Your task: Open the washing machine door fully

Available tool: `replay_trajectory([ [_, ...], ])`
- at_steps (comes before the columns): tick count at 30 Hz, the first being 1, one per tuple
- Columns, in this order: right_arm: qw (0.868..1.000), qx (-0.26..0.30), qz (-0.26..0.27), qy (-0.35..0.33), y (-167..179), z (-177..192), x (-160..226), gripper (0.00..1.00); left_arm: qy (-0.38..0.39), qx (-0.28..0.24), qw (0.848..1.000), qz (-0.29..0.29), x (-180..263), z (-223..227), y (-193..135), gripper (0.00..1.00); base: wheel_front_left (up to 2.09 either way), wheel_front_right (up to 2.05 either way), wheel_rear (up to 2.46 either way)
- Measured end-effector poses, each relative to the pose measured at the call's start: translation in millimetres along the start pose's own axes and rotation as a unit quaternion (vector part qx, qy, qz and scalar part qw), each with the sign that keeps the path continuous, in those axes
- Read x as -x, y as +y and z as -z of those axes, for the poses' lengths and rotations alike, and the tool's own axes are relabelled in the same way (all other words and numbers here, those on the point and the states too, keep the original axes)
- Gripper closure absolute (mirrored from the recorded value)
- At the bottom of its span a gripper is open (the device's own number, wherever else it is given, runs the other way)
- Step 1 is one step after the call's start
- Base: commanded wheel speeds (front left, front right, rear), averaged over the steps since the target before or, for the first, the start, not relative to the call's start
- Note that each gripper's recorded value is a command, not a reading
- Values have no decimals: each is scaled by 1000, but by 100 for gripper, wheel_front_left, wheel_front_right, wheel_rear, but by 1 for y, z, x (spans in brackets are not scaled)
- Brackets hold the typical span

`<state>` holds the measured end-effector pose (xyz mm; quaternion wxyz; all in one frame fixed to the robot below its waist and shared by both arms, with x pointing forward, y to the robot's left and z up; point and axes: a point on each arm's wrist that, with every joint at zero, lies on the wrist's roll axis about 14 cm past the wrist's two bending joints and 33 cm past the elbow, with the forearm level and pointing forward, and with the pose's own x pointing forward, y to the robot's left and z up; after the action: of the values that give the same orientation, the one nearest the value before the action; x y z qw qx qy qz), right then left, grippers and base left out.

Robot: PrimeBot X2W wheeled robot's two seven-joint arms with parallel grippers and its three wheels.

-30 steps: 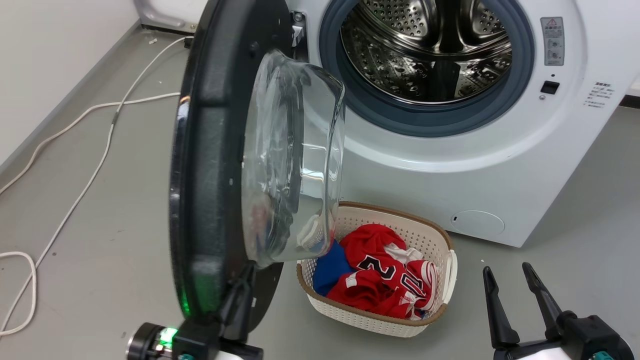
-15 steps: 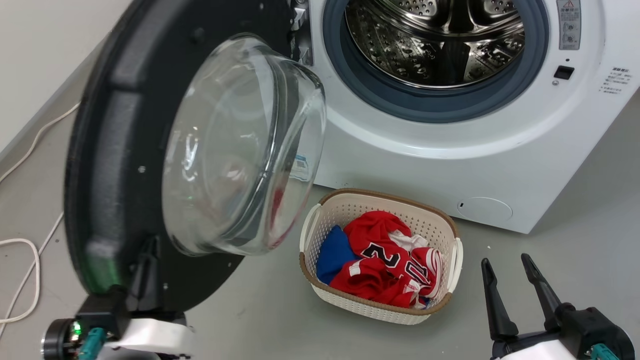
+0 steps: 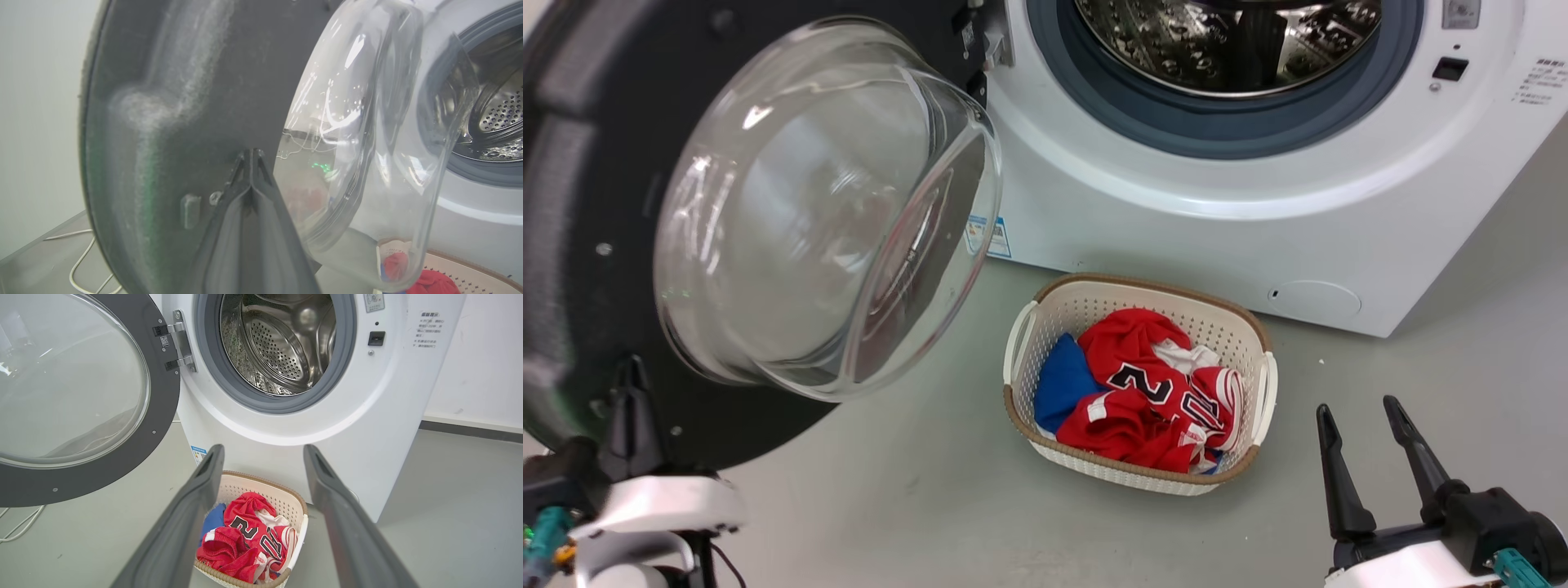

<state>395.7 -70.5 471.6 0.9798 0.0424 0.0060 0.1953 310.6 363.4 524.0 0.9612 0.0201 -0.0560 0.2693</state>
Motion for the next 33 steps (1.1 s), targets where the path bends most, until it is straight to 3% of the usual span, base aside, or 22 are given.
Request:
replay_trajectory([
  [14,1000,4,5,10,-7,11,-12,0,21,-11,998,-61,-34,16,37,100,0,0,0],
  [33,1000,12,22,4,-19,6,-11,0,31,-8,997,-64,-48,24,35,100,0,0,0],
])
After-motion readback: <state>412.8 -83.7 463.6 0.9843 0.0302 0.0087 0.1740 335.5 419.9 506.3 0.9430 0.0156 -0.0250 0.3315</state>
